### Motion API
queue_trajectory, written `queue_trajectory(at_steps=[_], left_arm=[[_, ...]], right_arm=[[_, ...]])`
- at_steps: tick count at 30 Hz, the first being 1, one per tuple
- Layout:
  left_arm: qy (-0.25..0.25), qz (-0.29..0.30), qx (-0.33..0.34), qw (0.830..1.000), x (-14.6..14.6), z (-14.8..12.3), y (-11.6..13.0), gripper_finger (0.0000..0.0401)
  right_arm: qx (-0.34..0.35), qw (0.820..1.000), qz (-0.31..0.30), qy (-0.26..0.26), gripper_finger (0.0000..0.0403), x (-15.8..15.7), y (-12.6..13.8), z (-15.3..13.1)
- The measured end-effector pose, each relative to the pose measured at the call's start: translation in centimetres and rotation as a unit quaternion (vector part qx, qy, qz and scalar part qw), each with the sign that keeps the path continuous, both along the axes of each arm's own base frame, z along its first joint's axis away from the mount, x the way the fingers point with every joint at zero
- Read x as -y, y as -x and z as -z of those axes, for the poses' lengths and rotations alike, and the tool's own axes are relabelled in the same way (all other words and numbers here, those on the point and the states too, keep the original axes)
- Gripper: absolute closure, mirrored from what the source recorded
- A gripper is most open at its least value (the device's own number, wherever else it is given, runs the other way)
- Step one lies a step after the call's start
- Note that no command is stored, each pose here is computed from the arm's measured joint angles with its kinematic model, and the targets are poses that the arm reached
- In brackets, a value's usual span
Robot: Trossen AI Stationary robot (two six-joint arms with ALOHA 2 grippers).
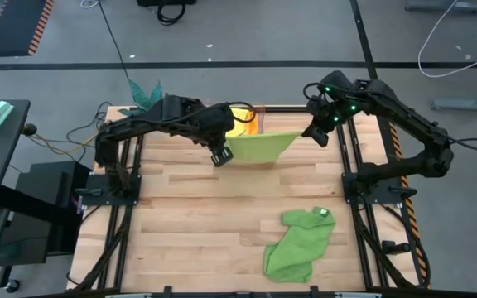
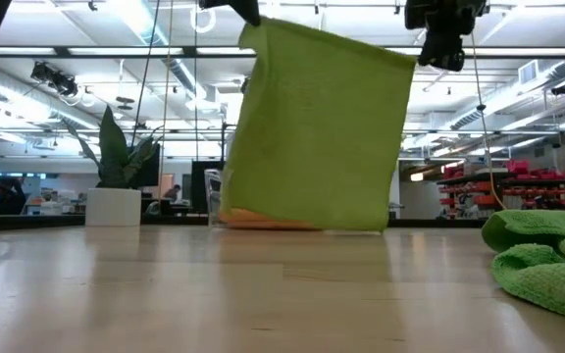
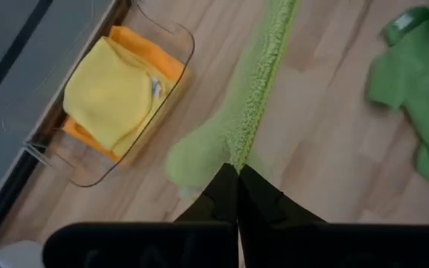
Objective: Fold microfiber towels
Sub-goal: Fold the light green towel
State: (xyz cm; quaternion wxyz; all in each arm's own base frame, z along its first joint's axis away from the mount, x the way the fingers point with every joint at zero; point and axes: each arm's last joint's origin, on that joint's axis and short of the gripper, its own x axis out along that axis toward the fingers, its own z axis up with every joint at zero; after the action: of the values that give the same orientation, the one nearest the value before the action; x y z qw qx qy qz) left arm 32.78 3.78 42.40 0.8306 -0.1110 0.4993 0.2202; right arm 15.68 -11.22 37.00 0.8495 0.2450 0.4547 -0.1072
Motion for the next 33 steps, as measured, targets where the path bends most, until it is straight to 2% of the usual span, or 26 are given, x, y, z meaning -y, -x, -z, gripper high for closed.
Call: queue_trajectory(at_steps=[6, 15, 17, 20, 22, 27, 29, 33], left_arm=[[0.033, 0.008, 0.011, 0.999, 0.6, -0.2, 0.3, 0.04], [0.056, -0.001, 0.01, 0.998, 0.7, -0.1, 0.3, 0.0398], [0.066, 0.0, 0.01, 0.998, 0.7, -0.2, 0.4, 0.0387], [0.084, -0.018, -0.027, 0.996, 0.9, -0.2, 1.6, 0.0365], [0.086, -0.023, 0.002, 0.996, 0.9, -0.5, 1.3, 0.0354], [0.099, -0.058, 0.006, 0.993, 0.9, -0.4, 1.3, 0.0338], [0.103, -0.069, 0.014, 0.992, 0.9, -0.2, 0.8, 0.0335], [0.108, -0.067, 0.056, 0.99, 1.0, 1.3, -2.2, 0.0332]], right_arm=[[0.012, 1.0, 0.001, 0.011, 0.0403, -0.3, 0.4, -0.4], [0.021, 1.0, 0.0, 0.011, 0.0403, -0.1, 0.1, -0.4], [0.022, 1.0, 0.0, 0.013, 0.0403, -0.1, 0.1, -0.4], [-0.017, 0.999, 0.021, 0.022, 0.0403, -0.1, 0.6, 0.0], [-0.005, 0.999, 0.022, 0.04, 0.0403, 0.2, 0.4, -0.2], [0.007, 0.999, 0.017, 0.047, 0.0403, 0.3, 0.5, -0.4], [0.015, 0.999, 0.014, 0.05, 0.0403, 0.2, 0.4, -0.5], [0.028, 0.998, 0.01, 0.048, 0.0403, 0.2, 0.3, -0.7]])
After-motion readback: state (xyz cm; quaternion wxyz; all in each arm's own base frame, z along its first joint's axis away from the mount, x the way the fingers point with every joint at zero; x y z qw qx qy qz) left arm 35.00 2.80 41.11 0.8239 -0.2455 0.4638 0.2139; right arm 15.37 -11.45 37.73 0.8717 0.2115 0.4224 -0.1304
